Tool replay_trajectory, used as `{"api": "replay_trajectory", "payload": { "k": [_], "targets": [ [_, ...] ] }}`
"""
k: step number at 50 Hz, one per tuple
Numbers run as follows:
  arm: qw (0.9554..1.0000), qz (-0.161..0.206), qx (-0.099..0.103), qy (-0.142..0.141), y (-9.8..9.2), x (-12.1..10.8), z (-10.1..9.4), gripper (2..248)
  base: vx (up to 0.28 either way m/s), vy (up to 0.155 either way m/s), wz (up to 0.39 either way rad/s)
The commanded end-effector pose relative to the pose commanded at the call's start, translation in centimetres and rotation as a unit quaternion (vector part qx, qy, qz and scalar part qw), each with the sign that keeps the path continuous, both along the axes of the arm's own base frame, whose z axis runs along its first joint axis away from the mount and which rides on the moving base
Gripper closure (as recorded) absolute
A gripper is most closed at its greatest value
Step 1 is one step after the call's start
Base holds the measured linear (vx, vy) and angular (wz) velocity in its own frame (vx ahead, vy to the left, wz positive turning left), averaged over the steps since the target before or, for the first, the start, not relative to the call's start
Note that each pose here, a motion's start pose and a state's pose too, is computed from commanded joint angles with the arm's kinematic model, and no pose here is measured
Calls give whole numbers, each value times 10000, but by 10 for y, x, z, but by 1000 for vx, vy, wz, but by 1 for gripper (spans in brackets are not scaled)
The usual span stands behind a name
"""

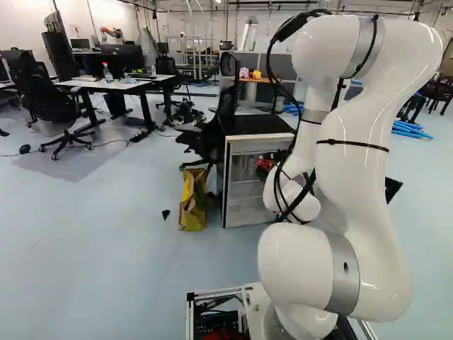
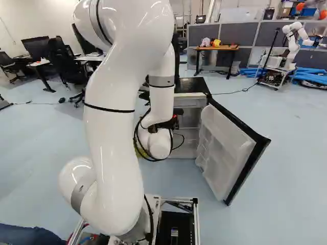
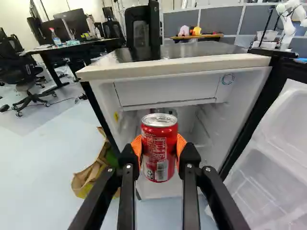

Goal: Grab a drink from the fridge

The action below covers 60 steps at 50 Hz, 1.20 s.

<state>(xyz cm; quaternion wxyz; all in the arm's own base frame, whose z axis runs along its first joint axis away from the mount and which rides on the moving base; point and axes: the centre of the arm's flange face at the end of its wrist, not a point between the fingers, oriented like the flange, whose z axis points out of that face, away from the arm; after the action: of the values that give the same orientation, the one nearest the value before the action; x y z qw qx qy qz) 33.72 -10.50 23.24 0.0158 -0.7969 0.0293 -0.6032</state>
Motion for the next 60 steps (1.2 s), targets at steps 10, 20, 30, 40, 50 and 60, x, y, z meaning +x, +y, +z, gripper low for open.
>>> {"api": "replay_trajectory", "payload": {
  "k": [10,20,30,40,50,60],
  "targets": [
    [9999,-8,-41,-99,1,-3,11,158,0,0,0],
    [9997,-7,-88,-210,1,-4,21,158,0,0,0],
    [9994,-7,-135,-325,2,-5,31,158,0,0,0],
    [9989,-4,-184,-441,2,-5,41,158,0,0,0],
    [9984,8,-234,-507,2,-4,50,158,0,0,0],
    [9981,27,-286,-545,2,0,58,158,0,0,0]
  ]
}}
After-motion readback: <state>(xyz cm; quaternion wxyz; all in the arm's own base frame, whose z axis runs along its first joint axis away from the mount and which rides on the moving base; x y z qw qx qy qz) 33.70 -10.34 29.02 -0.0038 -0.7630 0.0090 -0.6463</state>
